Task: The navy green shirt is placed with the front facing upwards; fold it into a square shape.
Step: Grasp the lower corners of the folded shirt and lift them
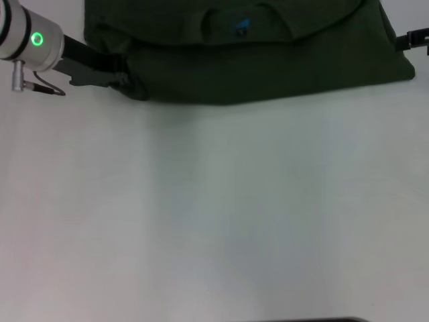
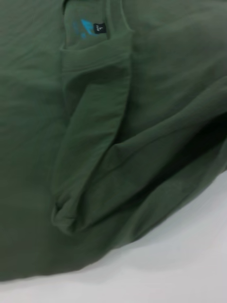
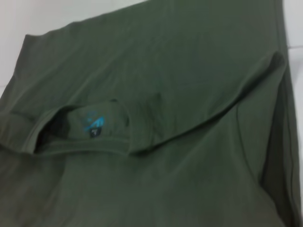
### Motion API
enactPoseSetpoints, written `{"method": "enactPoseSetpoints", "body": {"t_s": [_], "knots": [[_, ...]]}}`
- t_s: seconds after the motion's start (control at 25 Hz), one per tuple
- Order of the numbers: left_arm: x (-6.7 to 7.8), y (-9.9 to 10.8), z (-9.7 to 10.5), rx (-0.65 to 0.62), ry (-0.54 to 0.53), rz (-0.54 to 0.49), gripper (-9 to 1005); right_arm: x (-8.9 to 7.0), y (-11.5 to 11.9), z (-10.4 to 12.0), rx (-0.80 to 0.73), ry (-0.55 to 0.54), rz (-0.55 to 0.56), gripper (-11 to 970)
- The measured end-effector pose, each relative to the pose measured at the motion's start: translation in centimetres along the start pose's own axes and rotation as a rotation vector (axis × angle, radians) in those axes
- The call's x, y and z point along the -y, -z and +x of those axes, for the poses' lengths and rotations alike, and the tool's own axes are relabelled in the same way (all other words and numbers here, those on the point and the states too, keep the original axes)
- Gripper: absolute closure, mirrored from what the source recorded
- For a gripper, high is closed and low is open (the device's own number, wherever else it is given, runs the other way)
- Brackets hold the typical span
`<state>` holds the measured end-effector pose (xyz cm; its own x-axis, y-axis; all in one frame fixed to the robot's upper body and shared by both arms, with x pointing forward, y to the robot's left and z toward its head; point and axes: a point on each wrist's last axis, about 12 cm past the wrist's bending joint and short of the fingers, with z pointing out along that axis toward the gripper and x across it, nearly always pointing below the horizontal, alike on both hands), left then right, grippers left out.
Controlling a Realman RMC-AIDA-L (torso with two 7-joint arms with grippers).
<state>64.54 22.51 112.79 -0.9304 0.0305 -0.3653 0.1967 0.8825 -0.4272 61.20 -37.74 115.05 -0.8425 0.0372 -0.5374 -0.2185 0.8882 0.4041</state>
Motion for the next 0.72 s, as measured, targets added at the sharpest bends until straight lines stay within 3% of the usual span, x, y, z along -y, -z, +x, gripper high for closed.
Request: {"method": "enactPoseSetpoints", "body": {"t_s": [0.36,0.72], "knots": [[-0.1,0.0,0.0,0.009,0.005,-0.001,971,0.0,-2.8,0.6,-0.035,0.027,0.116,31],[0.1,-0.1,0.0,0.01,0.006,-0.001,970,0.5,-3.5,1.2,-0.027,0.035,0.168,32]]}}
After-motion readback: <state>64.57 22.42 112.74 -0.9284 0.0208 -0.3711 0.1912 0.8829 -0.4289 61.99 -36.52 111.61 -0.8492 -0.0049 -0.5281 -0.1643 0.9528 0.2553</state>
